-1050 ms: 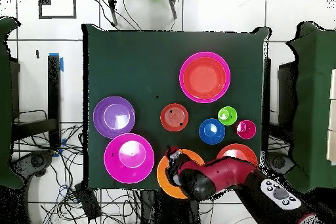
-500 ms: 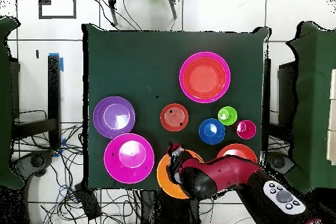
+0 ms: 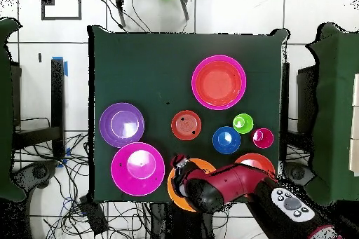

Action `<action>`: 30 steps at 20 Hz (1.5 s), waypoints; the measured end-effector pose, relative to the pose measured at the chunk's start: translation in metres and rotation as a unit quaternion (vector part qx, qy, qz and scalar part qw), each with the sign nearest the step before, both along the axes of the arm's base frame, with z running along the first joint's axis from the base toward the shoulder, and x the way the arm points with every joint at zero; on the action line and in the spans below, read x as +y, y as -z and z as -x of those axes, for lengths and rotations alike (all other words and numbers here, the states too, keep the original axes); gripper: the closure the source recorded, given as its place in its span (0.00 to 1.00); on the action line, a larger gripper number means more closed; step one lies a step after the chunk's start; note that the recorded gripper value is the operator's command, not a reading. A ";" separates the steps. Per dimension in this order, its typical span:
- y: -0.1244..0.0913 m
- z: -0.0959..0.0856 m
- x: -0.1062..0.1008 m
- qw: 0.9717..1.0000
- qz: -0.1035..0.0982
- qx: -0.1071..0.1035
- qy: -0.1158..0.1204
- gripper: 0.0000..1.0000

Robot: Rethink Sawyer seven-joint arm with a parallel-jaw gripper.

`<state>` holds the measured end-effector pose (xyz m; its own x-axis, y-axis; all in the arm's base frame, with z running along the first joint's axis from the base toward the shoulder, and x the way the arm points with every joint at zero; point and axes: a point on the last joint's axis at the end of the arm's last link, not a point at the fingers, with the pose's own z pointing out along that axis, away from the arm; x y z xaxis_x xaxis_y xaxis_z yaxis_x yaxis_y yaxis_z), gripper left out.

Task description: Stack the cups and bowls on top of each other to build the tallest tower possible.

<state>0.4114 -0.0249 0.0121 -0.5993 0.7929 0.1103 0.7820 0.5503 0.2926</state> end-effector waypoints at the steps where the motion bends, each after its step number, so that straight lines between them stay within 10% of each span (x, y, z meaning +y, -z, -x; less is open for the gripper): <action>1: 0.000 0.000 0.002 1.000 0.000 0.000 -0.002 0.00; 2: 0.000 0.000 0.002 1.000 0.001 0.000 -0.003 0.00; 3: 0.000 0.000 0.003 1.000 0.002 0.000 -0.004 1.00; 26: -0.001 0.000 0.003 1.000 0.003 0.000 -0.005 1.00; 27: -0.001 0.000 0.003 1.000 0.003 0.000 -0.005 0.00; 30: -0.001 0.000 0.002 1.000 0.004 0.000 -0.005 0.00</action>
